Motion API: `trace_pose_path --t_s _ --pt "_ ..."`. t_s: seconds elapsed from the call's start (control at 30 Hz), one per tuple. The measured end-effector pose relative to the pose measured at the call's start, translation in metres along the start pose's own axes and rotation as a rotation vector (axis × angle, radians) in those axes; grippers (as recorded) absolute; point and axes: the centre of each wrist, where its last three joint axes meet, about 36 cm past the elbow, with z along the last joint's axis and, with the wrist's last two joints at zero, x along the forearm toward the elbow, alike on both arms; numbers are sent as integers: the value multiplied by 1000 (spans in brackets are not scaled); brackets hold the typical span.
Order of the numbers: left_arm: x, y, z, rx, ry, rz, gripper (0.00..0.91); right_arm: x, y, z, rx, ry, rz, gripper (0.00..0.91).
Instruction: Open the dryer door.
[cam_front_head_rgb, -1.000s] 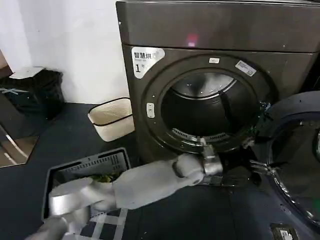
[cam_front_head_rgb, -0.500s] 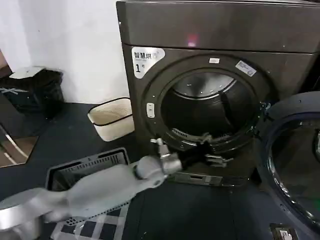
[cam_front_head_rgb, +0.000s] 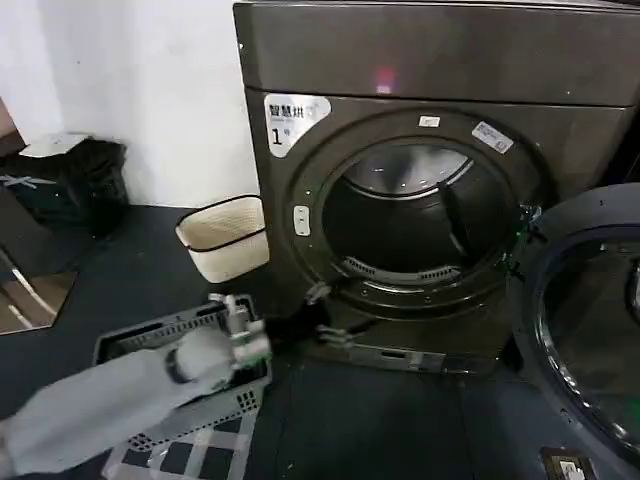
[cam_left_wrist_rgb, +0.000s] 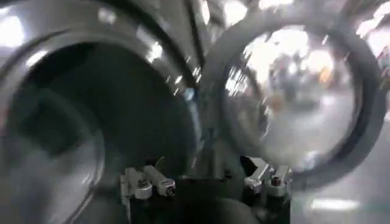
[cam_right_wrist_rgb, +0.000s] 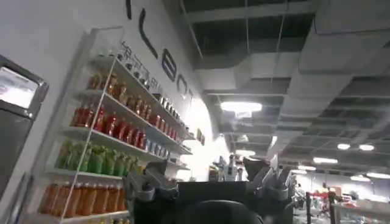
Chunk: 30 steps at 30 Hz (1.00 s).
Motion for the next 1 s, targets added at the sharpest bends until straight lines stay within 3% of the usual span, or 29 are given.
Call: trace_pose_path --t_s 0.23,0.5,1.0 --pt "60 23 -9 -67 261 -64 907 -2 2 -1 -2 -4 -4 907" --pt "129 62 -21 -135 457 -78 907 -5 3 4 0 -2 -11 907" --pt "243 85 -14 -265 887 56 907 2 20 12 -13 8 -31 907"
